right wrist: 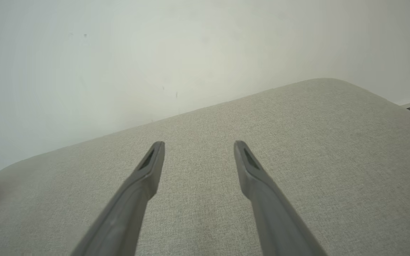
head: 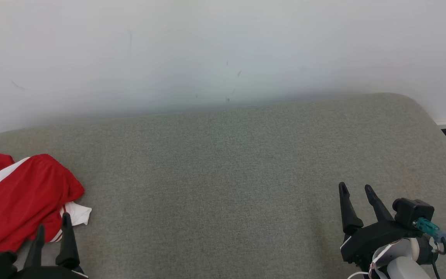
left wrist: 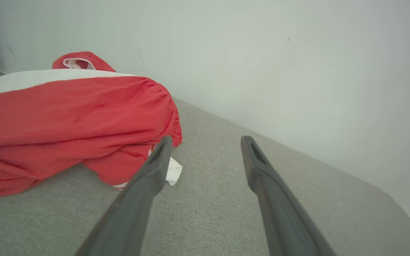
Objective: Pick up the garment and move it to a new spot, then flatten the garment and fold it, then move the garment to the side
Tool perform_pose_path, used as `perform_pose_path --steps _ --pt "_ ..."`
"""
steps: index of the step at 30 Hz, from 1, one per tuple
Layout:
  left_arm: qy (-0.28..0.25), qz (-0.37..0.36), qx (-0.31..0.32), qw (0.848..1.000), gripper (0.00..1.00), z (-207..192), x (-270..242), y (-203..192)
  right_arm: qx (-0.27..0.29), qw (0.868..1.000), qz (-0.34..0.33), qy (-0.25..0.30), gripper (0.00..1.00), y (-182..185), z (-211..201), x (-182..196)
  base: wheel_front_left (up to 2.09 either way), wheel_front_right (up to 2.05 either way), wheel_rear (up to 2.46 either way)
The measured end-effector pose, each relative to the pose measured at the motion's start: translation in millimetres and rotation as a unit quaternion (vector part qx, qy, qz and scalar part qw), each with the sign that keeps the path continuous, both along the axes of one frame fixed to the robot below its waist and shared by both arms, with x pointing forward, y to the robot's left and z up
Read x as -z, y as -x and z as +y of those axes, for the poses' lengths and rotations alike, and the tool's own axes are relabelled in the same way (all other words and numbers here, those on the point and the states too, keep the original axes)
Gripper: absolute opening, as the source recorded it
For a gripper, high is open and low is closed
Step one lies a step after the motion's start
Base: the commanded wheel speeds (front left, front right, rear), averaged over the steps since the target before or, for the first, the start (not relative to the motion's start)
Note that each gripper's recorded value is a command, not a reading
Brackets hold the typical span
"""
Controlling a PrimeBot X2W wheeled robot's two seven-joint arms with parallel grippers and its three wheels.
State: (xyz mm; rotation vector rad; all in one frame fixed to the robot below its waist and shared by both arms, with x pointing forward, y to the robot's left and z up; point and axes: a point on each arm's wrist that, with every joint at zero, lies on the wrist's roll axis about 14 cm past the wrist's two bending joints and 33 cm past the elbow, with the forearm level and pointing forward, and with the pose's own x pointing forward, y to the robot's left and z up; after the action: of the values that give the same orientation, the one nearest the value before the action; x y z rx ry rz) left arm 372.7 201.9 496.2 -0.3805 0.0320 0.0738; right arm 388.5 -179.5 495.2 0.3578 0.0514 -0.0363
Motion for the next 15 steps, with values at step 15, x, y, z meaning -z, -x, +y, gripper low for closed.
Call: perform_pose_path --steps 15 --pt "-0.122 -0.036 -0.007 0.992 1.00 7 -15 6 -0.009 0.993 -0.048 0.105 1.00 -1 5 -20 0.00 0.00 0.00"
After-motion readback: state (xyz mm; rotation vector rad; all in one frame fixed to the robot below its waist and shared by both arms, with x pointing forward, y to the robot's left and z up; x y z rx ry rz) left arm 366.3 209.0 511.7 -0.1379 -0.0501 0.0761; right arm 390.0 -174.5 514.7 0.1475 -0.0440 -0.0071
